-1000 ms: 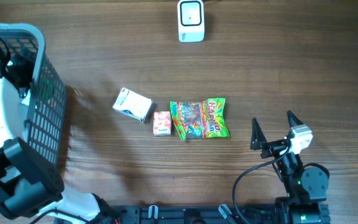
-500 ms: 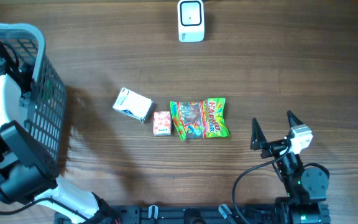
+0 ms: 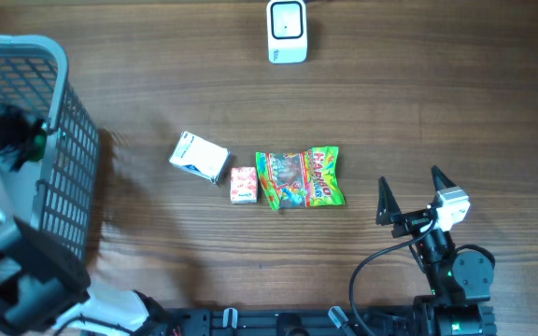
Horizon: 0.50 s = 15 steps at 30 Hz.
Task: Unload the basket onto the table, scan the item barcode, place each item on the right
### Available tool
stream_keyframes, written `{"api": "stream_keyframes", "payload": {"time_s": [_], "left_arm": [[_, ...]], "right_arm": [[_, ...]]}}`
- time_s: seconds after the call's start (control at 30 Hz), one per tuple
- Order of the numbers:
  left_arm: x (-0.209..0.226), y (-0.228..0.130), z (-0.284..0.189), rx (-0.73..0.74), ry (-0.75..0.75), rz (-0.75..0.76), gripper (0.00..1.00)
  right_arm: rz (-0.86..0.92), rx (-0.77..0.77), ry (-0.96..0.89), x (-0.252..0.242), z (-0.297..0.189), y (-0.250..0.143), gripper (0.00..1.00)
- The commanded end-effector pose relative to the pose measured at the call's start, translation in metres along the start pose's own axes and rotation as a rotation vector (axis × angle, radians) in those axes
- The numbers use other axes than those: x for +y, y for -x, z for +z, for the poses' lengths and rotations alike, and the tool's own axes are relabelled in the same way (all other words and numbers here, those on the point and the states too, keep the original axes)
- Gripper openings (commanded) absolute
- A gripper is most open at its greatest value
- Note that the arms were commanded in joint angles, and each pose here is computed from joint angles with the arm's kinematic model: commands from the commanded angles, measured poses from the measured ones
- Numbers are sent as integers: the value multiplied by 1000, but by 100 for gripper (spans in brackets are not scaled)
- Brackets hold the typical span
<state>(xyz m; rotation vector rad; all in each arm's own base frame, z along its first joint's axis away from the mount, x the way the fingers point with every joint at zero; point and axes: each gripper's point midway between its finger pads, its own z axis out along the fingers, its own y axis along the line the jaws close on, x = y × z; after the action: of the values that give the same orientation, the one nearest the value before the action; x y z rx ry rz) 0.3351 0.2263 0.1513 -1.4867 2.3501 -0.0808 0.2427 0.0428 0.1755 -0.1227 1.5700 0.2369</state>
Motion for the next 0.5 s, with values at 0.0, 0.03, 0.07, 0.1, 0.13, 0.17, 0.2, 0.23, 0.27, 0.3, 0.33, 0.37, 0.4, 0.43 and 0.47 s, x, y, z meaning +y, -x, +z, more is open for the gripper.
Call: {"api": "stream_keyframes", "payload": {"time_s": [0.0, 0.03, 0.07, 0.1, 0.13, 0.17, 0.2, 0.23, 0.27, 0.3, 0.33, 0.37, 0.4, 0.43, 0.47], "left_arm": [[32, 3, -24, 9, 37, -72, 55], [42, 0, -25, 29, 62, -93, 56], [55, -1, -27, 36, 100, -114, 57], [68, 0, -28, 30, 146, -140, 57], [80, 1, -30, 22, 192, -185, 57], [86, 0, -32, 21, 217, -225, 57], [93, -4, -33, 30, 239, -284, 57], [95, -6, -33, 32, 249, -330, 57], [96, -6, -33, 27, 255, -360, 57], [99, -4, -34, 5, 275, -400, 59], [104, 2, -35, -35, 301, -432, 60], [110, 8, -37, -77, 330, -454, 61], [120, 14, -41, -131, 381, -496, 61], [127, 17, -44, -166, 419, -532, 61], [132, 18, -47, -192, 447, -569, 61]], "right_arm": [[-16, -12, 0, 1, 0, 3, 100], [-16, -12, 1, 1, 0, 2, 100], [-15, -12, 0, 1, 0, 3, 100], [-16, -12, 1, 1, 0, 2, 100], [-15, -12, 1, 1, 0, 2, 100], [-15, -12, 0, 1, 0, 3, 100], [-15, -12, 0, 1, 0, 3, 100], [-15, -12, 0, 1, 0, 3, 100], [-15, -12, 1, 1, 0, 2, 100], [-16, -12, 0, 1, 0, 3, 100], [-15, -12, 1, 1, 0, 2, 100], [-15, -12, 1, 1, 0, 2, 100], [-16, -12, 0, 1, 0, 3, 100], [-15, -12, 0, 1, 0, 3, 100], [-16, -12, 0, 1, 0, 3, 100]]}}
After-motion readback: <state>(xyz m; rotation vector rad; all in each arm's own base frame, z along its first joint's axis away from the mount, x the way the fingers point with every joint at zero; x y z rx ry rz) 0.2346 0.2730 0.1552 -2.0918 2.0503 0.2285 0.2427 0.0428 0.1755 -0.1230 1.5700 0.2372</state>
